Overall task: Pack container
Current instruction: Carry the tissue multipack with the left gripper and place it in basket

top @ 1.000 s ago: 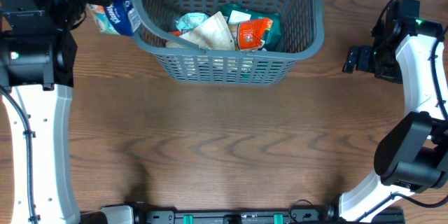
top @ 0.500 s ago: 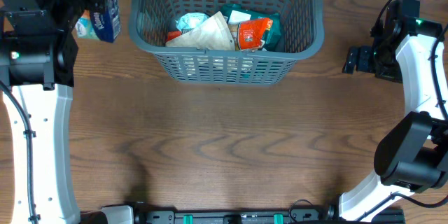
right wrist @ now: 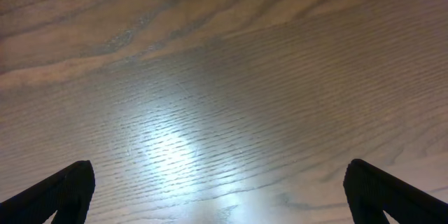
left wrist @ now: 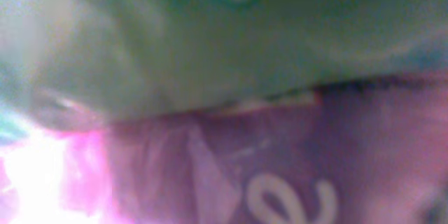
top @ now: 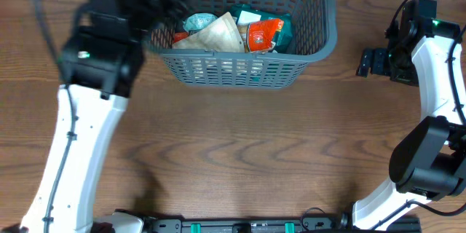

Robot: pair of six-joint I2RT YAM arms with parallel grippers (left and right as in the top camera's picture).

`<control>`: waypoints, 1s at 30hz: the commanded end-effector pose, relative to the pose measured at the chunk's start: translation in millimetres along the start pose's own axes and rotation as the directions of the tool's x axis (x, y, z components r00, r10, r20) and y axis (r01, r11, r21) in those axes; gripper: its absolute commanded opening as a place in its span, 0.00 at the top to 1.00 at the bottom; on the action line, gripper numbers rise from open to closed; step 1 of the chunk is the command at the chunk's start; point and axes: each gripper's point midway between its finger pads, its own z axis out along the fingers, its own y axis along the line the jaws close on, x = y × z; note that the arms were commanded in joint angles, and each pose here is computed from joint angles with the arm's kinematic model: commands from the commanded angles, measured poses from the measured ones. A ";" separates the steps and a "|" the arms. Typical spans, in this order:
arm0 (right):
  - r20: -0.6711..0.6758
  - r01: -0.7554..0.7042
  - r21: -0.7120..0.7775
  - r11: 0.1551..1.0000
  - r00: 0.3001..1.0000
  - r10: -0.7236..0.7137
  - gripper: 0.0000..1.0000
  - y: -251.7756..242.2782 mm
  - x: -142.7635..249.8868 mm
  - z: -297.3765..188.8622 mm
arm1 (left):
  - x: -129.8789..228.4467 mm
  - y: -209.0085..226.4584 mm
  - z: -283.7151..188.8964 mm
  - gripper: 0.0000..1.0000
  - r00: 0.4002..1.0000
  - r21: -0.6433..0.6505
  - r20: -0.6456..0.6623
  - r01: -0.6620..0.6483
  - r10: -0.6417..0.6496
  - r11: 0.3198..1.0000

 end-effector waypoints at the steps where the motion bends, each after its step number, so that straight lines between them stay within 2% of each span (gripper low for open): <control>1: -0.012 0.008 -0.028 1.000 1.000 -0.009 0.01 5.3 2.2 2.9 | -15.7 -22.7 23.6 0.94 0.977 0.044 0.049 -0.212 0.209 0.976; 7: -0.012 0.008 -0.053 0.999 1.000 -0.009 0.01 9.6 2.2 2.7 | 4.4 -49.2 83.6 0.94 0.974 0.101 0.034 -0.228 0.226 0.968; 15: -0.022 0.008 -0.056 0.998 1.000 -0.009 0.01 10.1 4.7 2.6 | 78.8 -110.6 163.6 0.94 0.973 0.264 -0.083 -0.189 0.217 0.946; 19: -0.030 0.001 -0.056 0.998 1.000 -0.003 0.01 10.1 6.6 2.6 | 100.0 -128.8 178.5 0.93 0.969 0.309 -0.117 -0.172 0.217 0.935; 22: -0.033 0.001 -0.056 0.998 0.999 -0.003 0.01 10.1 7.2 2.6 | 108.3 -135.7 180.3 0.86 0.967 0.332 -0.135 -0.162 0.217 0.929; 28: -0.027 0.001 -0.056 0.998 1.000 -0.002 0.01 9.9 5.7 2.6 | 119.3 -140.7 176.2 0.62 0.963 0.363 -0.171 -0.137 0.210 0.922; 29: -0.025 0.001 -0.056 0.998 1.000 -0.002 0.01 9.9 5.2 2.6 | 119.1 -140.5 176.0 0.51 0.963 0.363 -0.171 -0.137 0.210 0.922; 30: -0.024 0.001 -0.056 0.998 1.000 -0.002 0.01 10.1 4.9 2.6 | 118.8 -140.3 176.0 0.22 0.963 0.362 -0.170 -0.137 0.210 0.922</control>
